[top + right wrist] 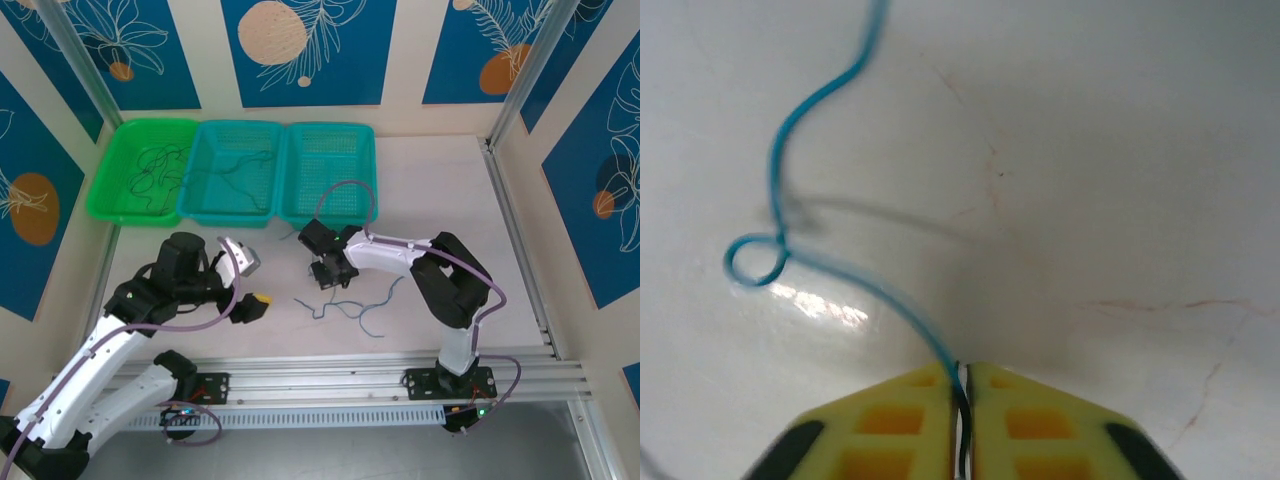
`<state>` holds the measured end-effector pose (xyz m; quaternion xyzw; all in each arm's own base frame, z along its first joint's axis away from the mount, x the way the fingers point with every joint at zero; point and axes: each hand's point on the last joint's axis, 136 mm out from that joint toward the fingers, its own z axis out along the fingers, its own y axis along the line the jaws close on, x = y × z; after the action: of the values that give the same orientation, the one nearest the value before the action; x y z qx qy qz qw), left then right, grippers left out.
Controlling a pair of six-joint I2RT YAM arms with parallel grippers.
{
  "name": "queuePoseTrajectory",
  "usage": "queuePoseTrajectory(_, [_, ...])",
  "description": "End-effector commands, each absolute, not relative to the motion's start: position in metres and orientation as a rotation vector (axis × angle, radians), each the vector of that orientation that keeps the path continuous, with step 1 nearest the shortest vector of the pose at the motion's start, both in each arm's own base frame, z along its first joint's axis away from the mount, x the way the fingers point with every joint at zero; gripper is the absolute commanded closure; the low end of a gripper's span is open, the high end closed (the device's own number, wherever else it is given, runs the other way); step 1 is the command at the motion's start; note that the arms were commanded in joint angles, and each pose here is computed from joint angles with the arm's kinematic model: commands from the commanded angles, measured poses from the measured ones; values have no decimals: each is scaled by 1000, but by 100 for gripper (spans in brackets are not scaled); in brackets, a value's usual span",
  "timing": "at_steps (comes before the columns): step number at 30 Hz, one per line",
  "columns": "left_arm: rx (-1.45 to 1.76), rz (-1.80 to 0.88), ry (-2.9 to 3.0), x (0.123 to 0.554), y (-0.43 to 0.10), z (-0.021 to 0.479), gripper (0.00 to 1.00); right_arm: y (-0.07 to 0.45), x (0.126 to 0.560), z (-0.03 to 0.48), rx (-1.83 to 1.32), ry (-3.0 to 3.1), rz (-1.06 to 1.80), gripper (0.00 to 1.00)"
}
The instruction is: Untangle the cables
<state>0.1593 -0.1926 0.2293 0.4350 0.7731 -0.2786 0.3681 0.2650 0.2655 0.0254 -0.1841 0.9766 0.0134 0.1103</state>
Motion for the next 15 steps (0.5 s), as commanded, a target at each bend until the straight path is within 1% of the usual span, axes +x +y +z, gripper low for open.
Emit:
queuePoseTrajectory(1, [1182, -714, 1951, 152, -194, 227, 6, 267, 264, 37, -598, 2844, -12, 99])
queuePoseTrajectory(4, [1200, -740, 1923, 148, -196, 232, 4, 265, 261, 53, -635, 2801, -48, 100])
queuePoseTrajectory(7, [1220, -783, 1864, 141, -200, 242, 2, 270, 256, 80, -698, 2721, -33, 100])
queuePoseTrajectory(11, [1215, -835, 1778, 135, -205, 262, 0, 276, 252, 123, -732, 2613, 42, 100])
queuePoseTrajectory(15, [1188, -859, 1696, 132, -207, 283, 0, 279, 258, 172, -692, 2493, 127, 100])
